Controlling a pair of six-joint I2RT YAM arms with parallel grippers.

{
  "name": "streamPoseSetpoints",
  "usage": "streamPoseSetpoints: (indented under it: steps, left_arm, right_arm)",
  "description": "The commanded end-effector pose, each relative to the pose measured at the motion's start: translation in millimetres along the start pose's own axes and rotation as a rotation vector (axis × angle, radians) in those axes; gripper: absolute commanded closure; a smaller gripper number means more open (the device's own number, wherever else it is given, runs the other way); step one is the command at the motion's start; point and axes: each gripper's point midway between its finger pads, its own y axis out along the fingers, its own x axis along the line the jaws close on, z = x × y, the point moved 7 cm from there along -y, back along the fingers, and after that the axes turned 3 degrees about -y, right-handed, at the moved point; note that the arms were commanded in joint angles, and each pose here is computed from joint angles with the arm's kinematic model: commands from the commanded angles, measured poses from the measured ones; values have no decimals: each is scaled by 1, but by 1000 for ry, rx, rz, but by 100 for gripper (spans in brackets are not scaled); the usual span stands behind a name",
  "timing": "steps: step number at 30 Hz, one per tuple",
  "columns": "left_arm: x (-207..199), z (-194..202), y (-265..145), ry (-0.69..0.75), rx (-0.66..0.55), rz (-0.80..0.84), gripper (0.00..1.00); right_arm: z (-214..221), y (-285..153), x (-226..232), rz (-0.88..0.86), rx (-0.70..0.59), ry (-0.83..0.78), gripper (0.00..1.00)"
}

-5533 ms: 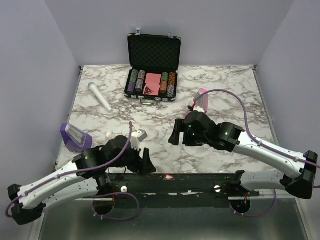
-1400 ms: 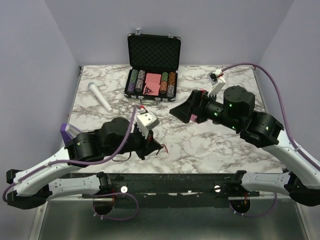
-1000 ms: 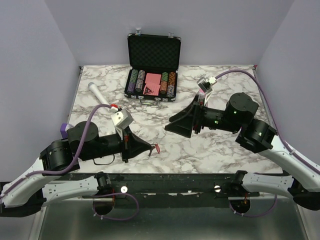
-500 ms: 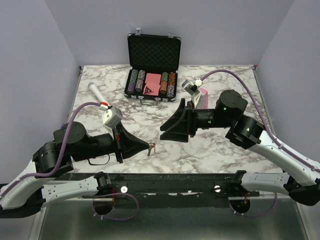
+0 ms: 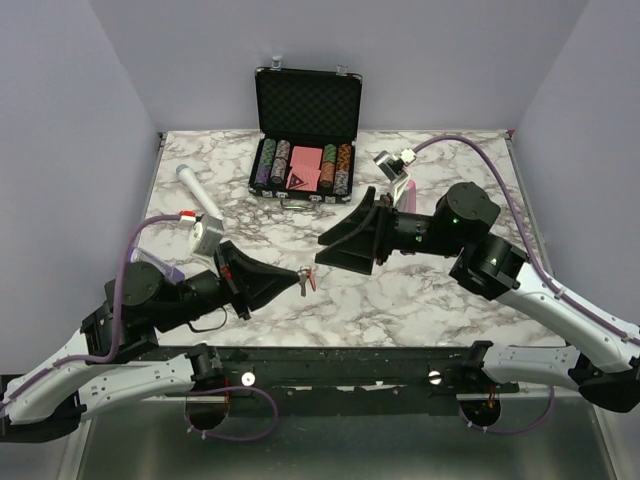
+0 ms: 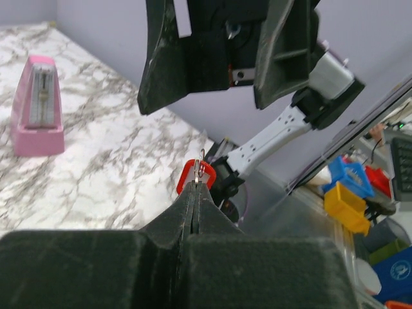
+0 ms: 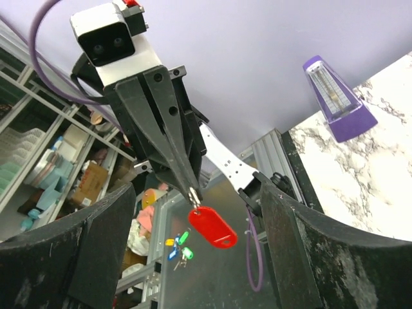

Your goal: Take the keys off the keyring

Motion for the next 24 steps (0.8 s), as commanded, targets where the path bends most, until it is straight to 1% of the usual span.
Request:
streamPoseSetpoints:
  steps: [1, 4, 7, 10, 12, 14, 18, 22, 24]
  left_arm:
    - [-12, -31, -2, -69, -233, 62, 100]
    - [-5, -38, -5, -145, -305, -11, 100]
    - [7, -43, -8, -226, -348, -145, 100]
    - [19, -45, -9, -311, -399, -257, 100]
    - [24, -44, -6, -366, -428, -297, 100]
    - [30, -42, -3, -453, -450, -354, 100]
    - [37, -41, 1, -552, -455, -463, 100]
    - [42, -39, 4, -607, -452, -541, 100]
    - [43, -39, 5, -617, -467, -529, 100]
  right_arm:
    - [-7, 7, 1, -32, -52, 7, 14]
    - [-9, 7, 2, -34, -72, 17, 14]
    - [-14, 2, 2, 2, -122, 34, 14]
    - [-19, 0, -7, 114, -175, 84, 15]
    - [-14, 0, -15, 176, -164, 123, 16]
    - [-10, 4, -20, 185, -153, 156, 18]
    - [0, 15, -34, 206, -117, 206, 25]
    - [4, 23, -41, 232, -99, 236, 29]
    - [7, 27, -45, 244, -74, 250, 29]
